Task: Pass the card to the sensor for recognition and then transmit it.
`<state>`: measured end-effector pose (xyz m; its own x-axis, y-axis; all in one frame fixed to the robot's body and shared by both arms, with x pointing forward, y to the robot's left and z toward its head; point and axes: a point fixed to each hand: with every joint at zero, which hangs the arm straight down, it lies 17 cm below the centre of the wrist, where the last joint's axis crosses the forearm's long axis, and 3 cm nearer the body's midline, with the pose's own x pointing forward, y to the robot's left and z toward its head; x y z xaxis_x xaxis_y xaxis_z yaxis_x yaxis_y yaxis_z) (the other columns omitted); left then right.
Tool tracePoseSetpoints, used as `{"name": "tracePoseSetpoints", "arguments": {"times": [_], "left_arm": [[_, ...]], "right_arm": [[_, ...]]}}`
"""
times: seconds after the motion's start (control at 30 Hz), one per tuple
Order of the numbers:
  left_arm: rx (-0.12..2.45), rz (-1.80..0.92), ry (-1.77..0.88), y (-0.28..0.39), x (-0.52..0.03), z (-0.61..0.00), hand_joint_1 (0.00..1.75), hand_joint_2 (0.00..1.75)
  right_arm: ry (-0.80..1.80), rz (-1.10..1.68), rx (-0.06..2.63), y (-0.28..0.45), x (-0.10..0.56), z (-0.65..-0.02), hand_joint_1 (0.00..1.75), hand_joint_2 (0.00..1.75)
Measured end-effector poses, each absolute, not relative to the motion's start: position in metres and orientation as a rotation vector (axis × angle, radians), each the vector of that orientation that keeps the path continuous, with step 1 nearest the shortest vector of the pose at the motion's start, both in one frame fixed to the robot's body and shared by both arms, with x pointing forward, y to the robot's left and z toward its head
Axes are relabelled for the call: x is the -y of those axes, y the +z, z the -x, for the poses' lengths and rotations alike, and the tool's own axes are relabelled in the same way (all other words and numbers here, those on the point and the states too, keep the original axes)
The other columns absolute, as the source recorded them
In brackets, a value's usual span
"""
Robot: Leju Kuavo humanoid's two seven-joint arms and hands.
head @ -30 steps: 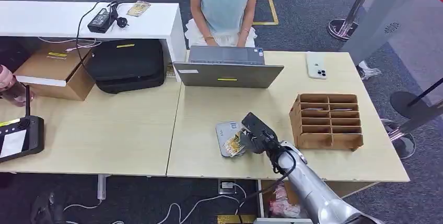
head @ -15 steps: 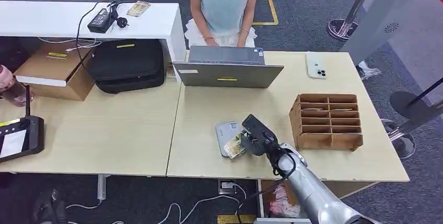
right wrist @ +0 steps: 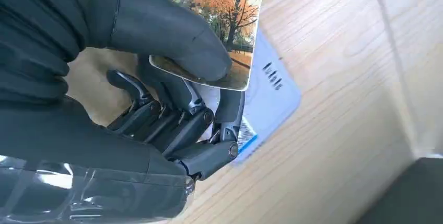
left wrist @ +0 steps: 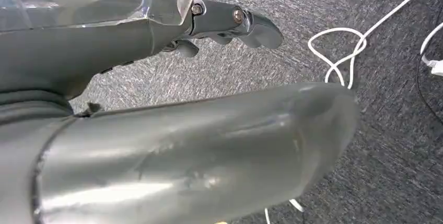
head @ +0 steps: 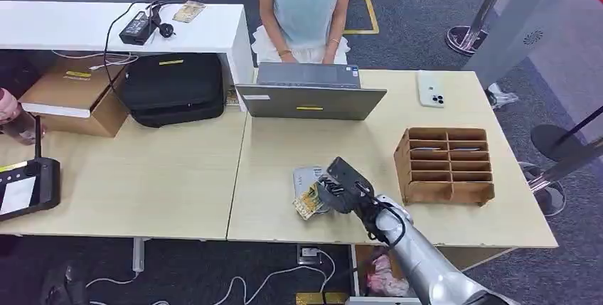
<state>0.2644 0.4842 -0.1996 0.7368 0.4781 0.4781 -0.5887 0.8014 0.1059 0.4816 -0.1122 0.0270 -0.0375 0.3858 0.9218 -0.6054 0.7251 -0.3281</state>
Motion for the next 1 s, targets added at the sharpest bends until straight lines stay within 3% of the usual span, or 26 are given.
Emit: {"name": "tracePoseSetpoints", "arguments": {"times": [0.37,0.67,1.0], "left_arm": [[0.457,-0.264,0.603,-0.201,-0.492,-0.255,0.0,0.0],[0.469,-0.289,0.63,-0.206,-0.503,-0.233,0.0,0.0],[0.463,-0.301,0.626,-0.209,-0.506,-0.223,0.0,0.0]], "right_arm": [[0.765,-0.384,1.538,0.066,0.093,-0.449,1.75,1.75],[0.708,-0.518,1.806,0.156,0.092,-0.429,1.75,1.75],[0.602,-0.47,2.115,0.257,0.136,-0.423,1.75,1.75]]}}
